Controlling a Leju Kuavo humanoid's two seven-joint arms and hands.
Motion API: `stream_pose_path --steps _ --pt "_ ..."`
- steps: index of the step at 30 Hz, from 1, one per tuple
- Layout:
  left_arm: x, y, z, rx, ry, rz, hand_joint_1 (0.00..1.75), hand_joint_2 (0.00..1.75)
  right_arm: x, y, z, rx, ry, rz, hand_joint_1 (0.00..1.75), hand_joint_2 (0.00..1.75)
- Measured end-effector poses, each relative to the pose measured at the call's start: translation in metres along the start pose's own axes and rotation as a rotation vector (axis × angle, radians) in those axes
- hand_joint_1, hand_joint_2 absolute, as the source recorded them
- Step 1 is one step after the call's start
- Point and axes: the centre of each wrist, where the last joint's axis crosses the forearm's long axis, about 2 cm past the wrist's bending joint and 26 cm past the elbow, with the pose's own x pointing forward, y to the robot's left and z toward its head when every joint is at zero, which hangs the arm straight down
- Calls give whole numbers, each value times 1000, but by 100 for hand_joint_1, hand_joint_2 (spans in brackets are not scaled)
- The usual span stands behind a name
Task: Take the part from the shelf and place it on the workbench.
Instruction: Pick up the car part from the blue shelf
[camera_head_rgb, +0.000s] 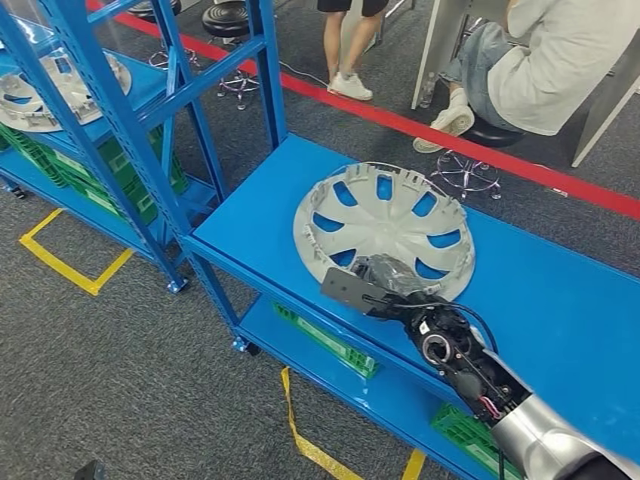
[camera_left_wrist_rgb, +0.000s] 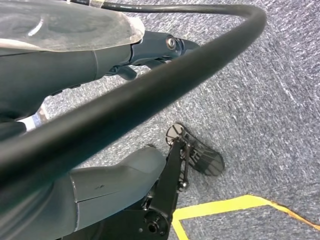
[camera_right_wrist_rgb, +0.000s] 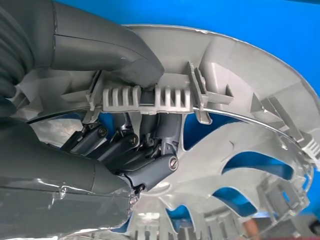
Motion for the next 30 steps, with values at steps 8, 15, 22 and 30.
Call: stream_pose_path --steps 8,15,22,30 --pt "-1 0 0 22 -4 14 0 175 16 -15 13 -103 -324 -363 171 175" --pt "-3 -2 0 34 -2 19 0 175 43 -24 29 -120 -553 -562 171 175" --pt "-3 -3 0 29 -4 6 0 175 63 -27 47 -87 -756 -782 171 175" --pt "-2 -3 0 19 -8 -7 0 175 81 -14 62 25 -913 -885 171 175"
